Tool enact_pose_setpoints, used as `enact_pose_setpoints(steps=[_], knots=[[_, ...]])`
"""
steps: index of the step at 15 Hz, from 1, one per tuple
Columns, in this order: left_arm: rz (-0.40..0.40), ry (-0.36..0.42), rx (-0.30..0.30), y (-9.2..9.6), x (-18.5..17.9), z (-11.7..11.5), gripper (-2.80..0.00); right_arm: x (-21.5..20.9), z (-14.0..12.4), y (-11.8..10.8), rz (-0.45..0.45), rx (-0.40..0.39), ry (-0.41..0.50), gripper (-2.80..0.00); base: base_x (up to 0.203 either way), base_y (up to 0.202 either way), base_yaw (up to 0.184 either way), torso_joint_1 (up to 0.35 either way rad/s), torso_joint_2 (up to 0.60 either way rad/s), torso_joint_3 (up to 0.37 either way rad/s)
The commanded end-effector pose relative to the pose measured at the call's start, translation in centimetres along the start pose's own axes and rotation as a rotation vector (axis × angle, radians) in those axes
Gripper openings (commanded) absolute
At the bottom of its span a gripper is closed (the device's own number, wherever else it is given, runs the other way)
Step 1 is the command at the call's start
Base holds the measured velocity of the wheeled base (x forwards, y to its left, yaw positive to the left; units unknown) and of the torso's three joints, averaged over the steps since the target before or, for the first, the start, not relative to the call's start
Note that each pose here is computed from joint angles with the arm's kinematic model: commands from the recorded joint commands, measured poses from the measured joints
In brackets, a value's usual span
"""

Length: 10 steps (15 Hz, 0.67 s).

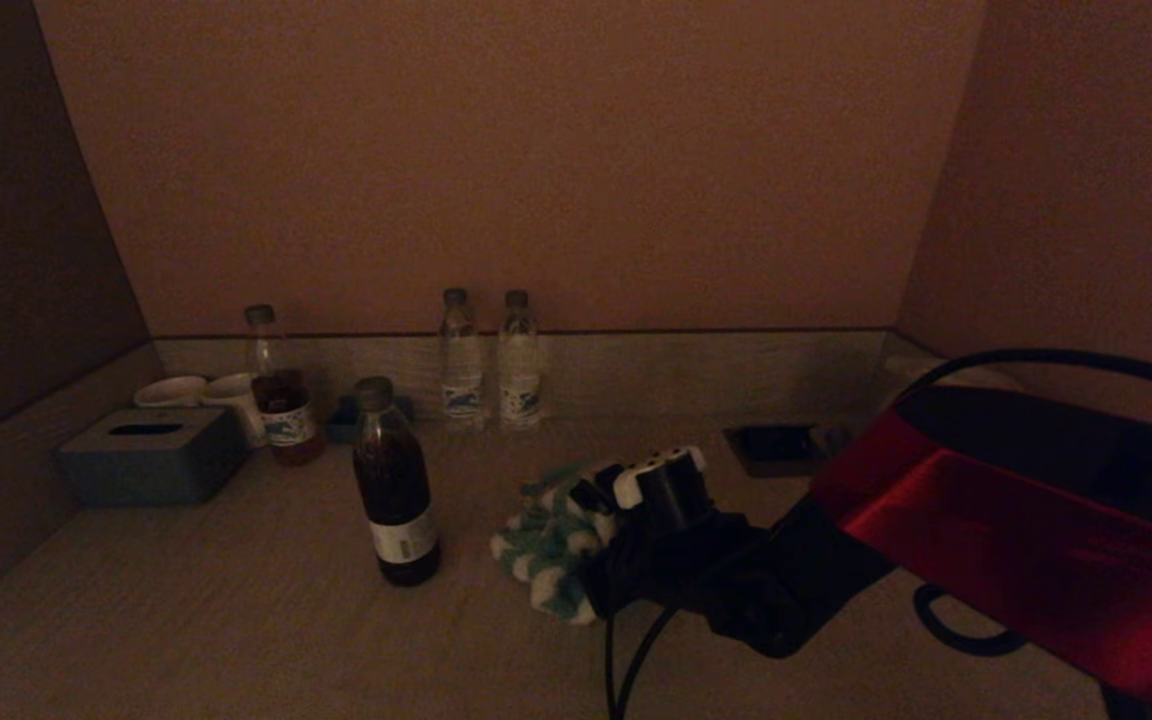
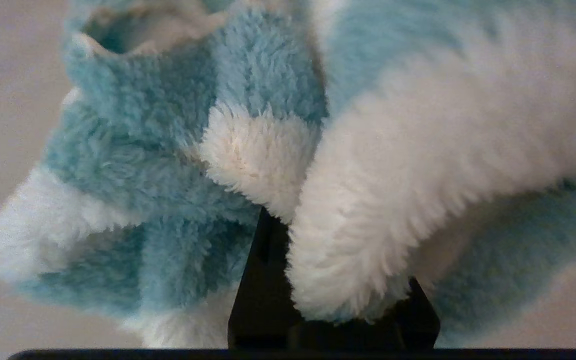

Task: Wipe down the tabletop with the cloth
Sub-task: Sweep the stains on the table

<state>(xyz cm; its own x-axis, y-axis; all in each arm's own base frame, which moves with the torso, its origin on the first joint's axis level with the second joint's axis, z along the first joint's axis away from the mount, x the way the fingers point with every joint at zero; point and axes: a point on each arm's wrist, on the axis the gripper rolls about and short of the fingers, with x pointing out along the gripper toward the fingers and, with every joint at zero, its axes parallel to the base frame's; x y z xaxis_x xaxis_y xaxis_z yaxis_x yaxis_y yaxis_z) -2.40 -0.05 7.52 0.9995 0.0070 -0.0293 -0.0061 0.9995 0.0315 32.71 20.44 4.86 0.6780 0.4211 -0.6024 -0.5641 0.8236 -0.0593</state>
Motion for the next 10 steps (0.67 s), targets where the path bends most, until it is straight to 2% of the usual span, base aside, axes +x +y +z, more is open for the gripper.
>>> enact_pose_setpoints(steps=[1, 2, 3, 4, 10], knots=[[-0.001, 0.0, 0.001, 0.0, 0.0, 0.0, -2.8, -0.5, 0.7, -2.3, -0.057, 0.034, -0.086, -2.8, 0.0, 0.0, 0.0, 0.0, 0.0, 0.0], [-0.001, 0.0, 0.001, 0.0, 0.0, 0.0, -2.8, -0.5, 0.6, -2.5, -0.061, 0.037, -0.085, -2.8, 0.0, 0.0, 0.0, 0.0, 0.0, 0.0], [0.0, 0.001, 0.001, 0.0, 0.0, 0.0, -2.8, -0.2, 0.6, -3.3, -0.078, 0.047, -0.087, -2.8, 0.0, 0.0, 0.0, 0.0, 0.0, 0.0], [-0.001, 0.001, 0.001, 0.0, 0.0, 0.0, -2.8, 0.1, 0.6, -5.1, -0.115, 0.07, -0.089, -2.8, 0.0, 0.0, 0.0, 0.0, 0.0, 0.0], [0.0, 0.001, 0.0, 0.0, 0.0, 0.0, -2.8, 3.5, 1.3, -9.5, -0.201, 0.116, -0.131, -2.8, 0.0, 0.0, 0.0, 0.0, 0.0, 0.0]])
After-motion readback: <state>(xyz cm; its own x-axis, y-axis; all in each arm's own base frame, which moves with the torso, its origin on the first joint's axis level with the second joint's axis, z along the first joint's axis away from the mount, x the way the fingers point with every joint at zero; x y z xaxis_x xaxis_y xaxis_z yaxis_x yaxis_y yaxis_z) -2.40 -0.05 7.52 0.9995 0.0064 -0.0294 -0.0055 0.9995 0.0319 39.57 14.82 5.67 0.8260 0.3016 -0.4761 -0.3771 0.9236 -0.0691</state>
